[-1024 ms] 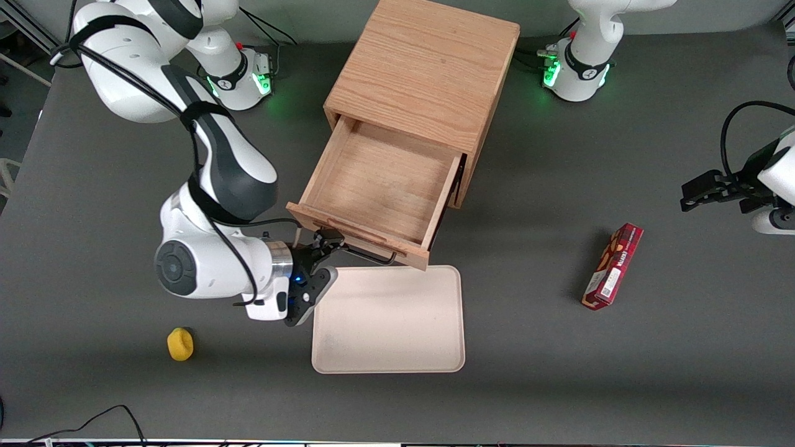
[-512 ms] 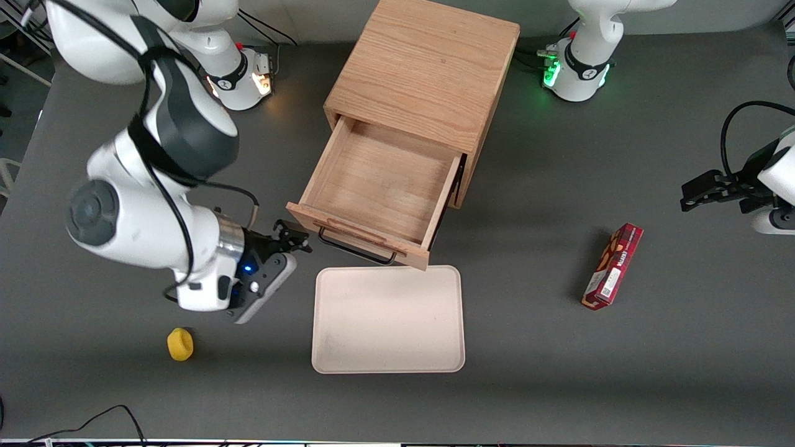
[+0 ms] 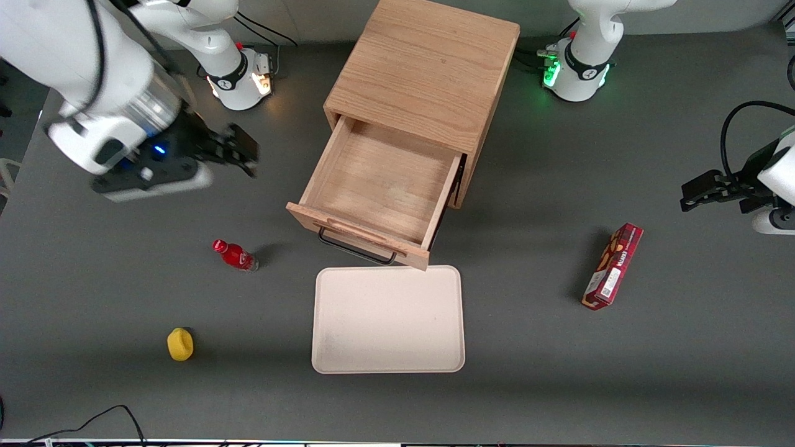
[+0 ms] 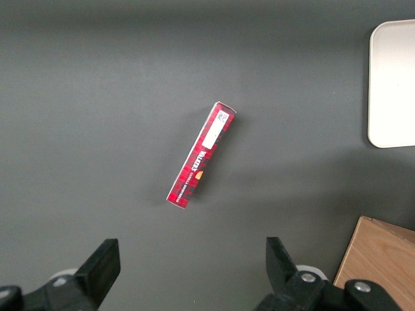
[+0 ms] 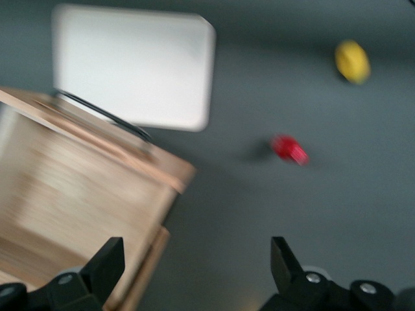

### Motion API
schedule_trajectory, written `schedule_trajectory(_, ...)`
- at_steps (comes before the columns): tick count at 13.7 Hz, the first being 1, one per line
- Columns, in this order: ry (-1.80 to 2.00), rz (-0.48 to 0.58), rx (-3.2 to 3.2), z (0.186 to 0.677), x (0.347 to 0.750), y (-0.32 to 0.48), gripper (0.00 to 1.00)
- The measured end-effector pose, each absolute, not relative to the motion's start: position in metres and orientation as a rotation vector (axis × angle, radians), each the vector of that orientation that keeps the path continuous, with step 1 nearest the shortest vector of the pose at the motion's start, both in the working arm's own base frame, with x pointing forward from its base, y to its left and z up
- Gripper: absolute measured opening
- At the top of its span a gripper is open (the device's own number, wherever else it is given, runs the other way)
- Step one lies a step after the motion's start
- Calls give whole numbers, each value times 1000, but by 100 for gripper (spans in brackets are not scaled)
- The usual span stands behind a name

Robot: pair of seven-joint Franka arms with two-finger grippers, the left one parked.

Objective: Open upper drawer

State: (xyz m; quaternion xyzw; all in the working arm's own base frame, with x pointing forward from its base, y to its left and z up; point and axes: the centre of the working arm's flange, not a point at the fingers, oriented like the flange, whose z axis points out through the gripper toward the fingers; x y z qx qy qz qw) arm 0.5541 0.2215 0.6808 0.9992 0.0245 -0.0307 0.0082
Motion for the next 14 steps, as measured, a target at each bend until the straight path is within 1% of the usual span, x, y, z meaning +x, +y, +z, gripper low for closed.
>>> schedule_trajectory(1,10,-121,3096,684,549,199,100)
schedule_trajectory(3,-130,-170,3048,670,545,154,100)
schedule_trajectory(5,-267,-175,3045,643,534,106,100)
schedule_trajectory(7,-370,-166,3050,620,510,65,100)
schedule_trajectory(9,-453,-159,3055,610,491,32,100)
schedule_trajectory(12,-486,-120,3067,617,485,20,100)
schedule_trajectory(14,-419,-119,3079,618,485,21,100)
